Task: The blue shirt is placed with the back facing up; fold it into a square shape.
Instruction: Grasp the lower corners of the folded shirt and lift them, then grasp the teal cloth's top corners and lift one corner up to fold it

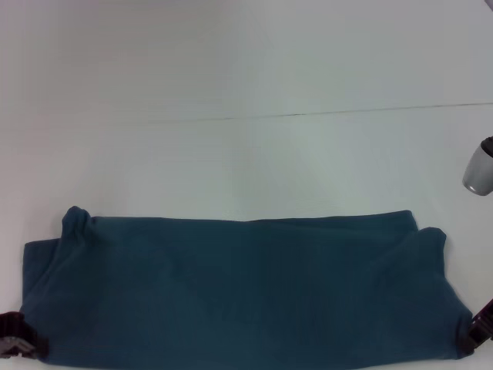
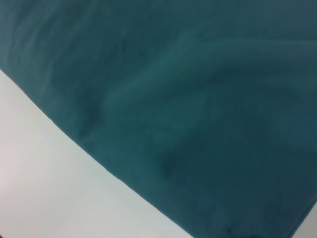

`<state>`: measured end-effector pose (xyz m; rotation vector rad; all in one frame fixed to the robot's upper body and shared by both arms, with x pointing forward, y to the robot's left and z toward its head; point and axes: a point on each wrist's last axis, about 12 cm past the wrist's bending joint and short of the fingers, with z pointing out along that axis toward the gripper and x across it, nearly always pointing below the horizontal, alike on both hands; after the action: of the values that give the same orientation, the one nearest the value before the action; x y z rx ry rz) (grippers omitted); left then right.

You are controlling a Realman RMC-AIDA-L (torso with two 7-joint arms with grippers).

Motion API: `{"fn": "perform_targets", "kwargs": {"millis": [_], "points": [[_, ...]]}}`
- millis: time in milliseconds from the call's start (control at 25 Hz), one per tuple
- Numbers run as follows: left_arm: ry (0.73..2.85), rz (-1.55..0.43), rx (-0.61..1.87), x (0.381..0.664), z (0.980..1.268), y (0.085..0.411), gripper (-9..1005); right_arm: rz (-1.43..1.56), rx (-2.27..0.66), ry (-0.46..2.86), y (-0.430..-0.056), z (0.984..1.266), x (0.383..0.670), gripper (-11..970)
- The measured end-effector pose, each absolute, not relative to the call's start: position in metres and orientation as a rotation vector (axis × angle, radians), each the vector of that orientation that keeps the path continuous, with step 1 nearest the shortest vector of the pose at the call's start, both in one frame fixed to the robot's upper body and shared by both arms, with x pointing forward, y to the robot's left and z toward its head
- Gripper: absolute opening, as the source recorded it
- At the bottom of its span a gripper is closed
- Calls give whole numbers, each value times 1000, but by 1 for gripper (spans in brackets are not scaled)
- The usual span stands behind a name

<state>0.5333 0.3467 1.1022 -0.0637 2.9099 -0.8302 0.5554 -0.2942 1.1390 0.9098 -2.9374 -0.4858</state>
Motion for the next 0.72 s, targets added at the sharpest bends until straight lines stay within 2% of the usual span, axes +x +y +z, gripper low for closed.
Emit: {"fn": "perform_targets", "kwargs": {"millis": [160,400,720], "points": [[2903,-825,-60,535,1102,346,61,-472,919,-2954,-296,1141,557,134],[2890,-816,-58,537,1100,345,61,-520,1016,-2970,-307,1154,558,383],[2802,-867,-84,541,1107,351,60,-645,1236,-3159,-318,1194,563,633]]}}
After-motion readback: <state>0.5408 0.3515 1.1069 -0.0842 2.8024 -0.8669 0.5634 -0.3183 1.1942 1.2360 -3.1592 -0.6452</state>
